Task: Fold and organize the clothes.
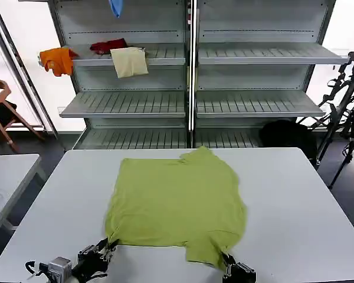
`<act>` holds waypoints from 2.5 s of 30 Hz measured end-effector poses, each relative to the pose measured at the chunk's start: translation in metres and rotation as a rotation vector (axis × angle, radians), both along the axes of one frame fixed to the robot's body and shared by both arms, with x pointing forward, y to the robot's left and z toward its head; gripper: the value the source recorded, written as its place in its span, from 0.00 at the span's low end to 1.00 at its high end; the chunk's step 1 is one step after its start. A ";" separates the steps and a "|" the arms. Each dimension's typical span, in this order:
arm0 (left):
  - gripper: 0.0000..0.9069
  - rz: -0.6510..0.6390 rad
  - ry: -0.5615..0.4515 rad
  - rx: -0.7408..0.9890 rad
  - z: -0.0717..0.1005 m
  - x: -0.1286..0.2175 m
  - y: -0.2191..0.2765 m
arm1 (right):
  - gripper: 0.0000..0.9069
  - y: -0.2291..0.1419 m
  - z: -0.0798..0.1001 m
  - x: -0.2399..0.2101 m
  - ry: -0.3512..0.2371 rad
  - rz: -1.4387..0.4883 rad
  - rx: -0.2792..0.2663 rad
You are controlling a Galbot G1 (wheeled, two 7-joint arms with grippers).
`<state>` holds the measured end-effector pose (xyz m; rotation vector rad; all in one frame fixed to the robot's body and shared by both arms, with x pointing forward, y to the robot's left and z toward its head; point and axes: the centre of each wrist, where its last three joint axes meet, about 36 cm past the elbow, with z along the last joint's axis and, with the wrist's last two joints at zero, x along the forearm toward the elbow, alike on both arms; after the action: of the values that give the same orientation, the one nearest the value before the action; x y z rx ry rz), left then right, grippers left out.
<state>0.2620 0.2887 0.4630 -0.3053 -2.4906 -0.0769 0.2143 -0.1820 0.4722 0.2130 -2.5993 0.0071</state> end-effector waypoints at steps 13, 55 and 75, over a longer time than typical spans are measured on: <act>0.00 0.024 -0.095 -0.104 0.012 0.025 -0.007 | 0.00 -0.014 0.020 0.026 -0.116 -0.061 0.025; 0.01 0.024 -0.274 0.021 0.006 0.125 -0.011 | 0.00 -0.001 0.004 0.151 -0.258 -0.016 0.045; 1.00 0.010 -0.230 0.082 -0.018 0.134 -0.011 | 1.00 0.003 -0.008 0.180 -0.248 -0.026 0.025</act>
<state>0.3963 0.2774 0.4449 -0.2617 -2.7072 -0.2203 0.3938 -0.1786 0.4645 0.1980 -2.8498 -0.0094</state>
